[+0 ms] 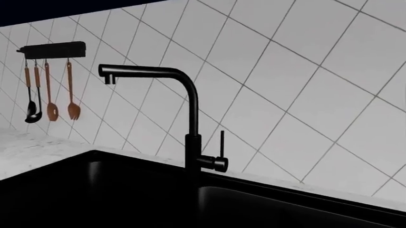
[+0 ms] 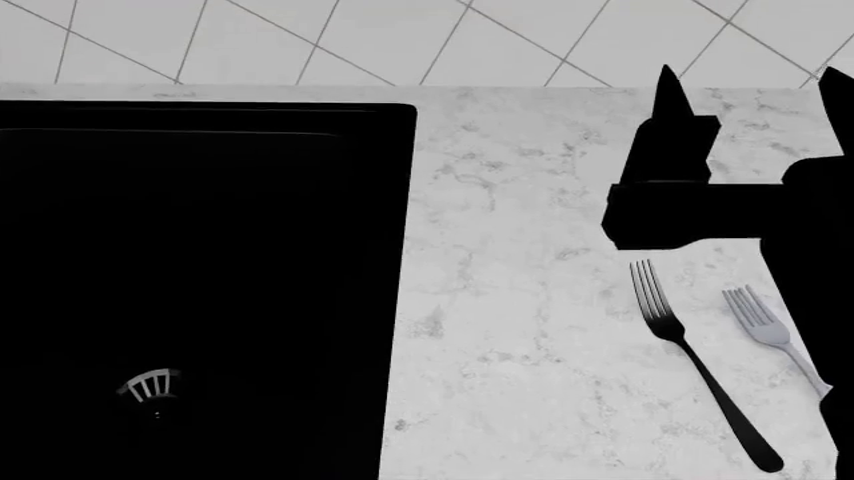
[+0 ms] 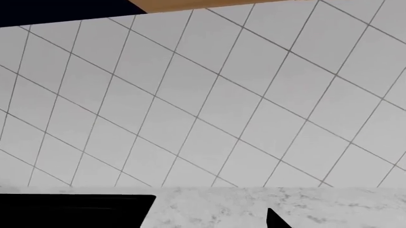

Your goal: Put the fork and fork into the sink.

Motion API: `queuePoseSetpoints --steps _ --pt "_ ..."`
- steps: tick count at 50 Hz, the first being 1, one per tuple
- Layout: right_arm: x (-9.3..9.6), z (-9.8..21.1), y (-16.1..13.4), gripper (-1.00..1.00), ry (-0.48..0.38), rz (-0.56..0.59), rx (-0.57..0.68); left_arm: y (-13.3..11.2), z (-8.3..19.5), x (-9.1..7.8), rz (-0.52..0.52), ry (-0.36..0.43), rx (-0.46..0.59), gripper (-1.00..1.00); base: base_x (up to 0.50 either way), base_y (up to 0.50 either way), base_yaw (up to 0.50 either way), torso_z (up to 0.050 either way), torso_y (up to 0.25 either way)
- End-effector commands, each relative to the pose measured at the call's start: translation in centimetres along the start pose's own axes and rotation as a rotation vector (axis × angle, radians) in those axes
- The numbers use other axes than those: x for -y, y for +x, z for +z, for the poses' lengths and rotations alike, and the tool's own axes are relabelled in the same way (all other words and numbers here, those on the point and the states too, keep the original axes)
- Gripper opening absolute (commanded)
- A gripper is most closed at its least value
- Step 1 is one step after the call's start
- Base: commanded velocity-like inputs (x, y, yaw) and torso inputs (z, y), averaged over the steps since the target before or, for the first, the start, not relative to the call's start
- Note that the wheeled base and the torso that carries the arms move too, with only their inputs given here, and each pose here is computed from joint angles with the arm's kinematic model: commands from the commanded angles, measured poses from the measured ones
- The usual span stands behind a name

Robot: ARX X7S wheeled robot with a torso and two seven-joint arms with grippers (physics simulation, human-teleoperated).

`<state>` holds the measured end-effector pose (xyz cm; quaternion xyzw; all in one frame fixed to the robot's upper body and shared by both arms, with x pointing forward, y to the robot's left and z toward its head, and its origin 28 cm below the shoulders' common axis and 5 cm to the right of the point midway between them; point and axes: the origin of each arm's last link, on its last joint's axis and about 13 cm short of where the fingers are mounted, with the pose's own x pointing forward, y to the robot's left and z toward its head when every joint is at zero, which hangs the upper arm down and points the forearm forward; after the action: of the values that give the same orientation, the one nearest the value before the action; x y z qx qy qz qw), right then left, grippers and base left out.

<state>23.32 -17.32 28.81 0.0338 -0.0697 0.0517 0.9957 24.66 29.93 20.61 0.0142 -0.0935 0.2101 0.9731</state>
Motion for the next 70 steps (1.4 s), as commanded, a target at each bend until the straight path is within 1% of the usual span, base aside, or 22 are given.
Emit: queuePoseSetpoints --steps 1,3,4,5,6,8,10,11,13,17,19,25,34,39,45,54,70 --pt "0.8 -0.6 0.2 1.0 -0.007 -0.009 -0.051 0.0 -0.3 0.0 -0.004 0.01 -0.006 1.0 0.0 0.0 0.0 0.0 0.0" --pt "1.2 -0.9 0.3 1.0 0.0 -0.008 -0.071 0.0 -0.4 0.0 -0.003 0.01 -0.008 1.0 0.0 0.0 0.0 0.0 0.0" --pt "1.4 -1.1 0.4 1.0 0.026 0.003 -0.089 0.0 -0.4 0.0 -0.004 0.008 -0.01 1.0 0.0 0.0 0.0 0.0 0.0" --pt "1.5 -1.3 0.5 1.0 0.023 0.006 -0.11 0.0 -0.4 0.0 -0.006 0.008 -0.012 1.0 0.0 0.0 0.0 0.0 0.0" --pt "1.8 -1.5 0.5 1.0 -0.004 -0.007 -0.122 0.0 -0.4 0.0 -0.008 0.009 -0.011 1.0 0.0 0.0 0.0 0.0 0.0" --pt "2.0 -1.8 0.6 1.0 -0.019 -0.008 -0.155 0.0 -0.4 0.0 -0.009 0.009 -0.011 1.0 0.0 0.0 0.0 0.0 0.0" --pt "2.2 -2.1 0.7 1.0 -0.014 -0.016 -0.173 0.0 -0.5 0.0 -0.009 0.007 -0.014 1.0 0.0 0.0 0.0 0.0 0.0" --pt "2.3 -2.3 0.7 1.0 -0.028 -0.011 -0.187 0.0 -0.6 0.0 -0.007 0.008 -0.015 1.0 0.0 0.0 0.0 0.0 0.0" --pt "2.4 -2.5 0.8 1.0 -0.029 -0.022 -0.2 0.0 -0.6 0.0 -0.009 0.008 -0.015 1.0 0.0 0.0 0.0 0.0 0.0" --pt "2.8 -3.0 0.8 1.0 -0.019 -0.04 -0.231 0.0 -0.6 0.0 -0.013 0.006 -0.016 1.0 0.0 0.0 0.0 0.0 0.0" --pt "3.0 -3.4 0.7 1.0 -0.002 -0.041 -0.238 -0.1 -0.7 -0.1 -0.014 0.004 -0.02 1.0 0.0 0.0 0.0 0.0 0.0" --pt "3.5 -4.1 0.5 1.0 0.009 -0.033 -0.253 -0.2 -0.7 -0.1 -0.021 -0.007 -0.017 1.0 0.0 0.0 0.0 0.0 0.0" --pt "4.5 -6.0 0.6 1.0 0.071 -0.031 -0.291 -0.2 -0.7 0.1 -0.028 -0.011 -0.014 1.0 0.0 0.0 0.0 0.0 0.0" --pt "5.0 -6.9 0.7 1.0 0.1 -0.05 -0.305 -0.1 -0.9 0.1 -0.032 -0.009 -0.014 1.0 0.0 0.0 0.0 0.0 0.0" --pt "5.2 -7.6 0.8 1.0 0.117 -0.062 -0.328 -0.1 -1.1 0.1 -0.03 -0.012 -0.02 1.0 0.0 0.0 0.0 0.0 0.0" --pt "5.5 -8.7 0.7 1.0 0.12 -0.078 -0.37 -0.1 -1.3 -0.1 -0.025 -0.013 -0.024 1.0 0.0 0.0 0.0 0.0 0.0" --pt "5.5 -10.0 0.7 1.0 0.12 -0.055 -0.437 -0.3 -1.0 0.1 -0.03 -0.003 -0.02 1.0 0.0 0.0 0.0 0.0 0.0"
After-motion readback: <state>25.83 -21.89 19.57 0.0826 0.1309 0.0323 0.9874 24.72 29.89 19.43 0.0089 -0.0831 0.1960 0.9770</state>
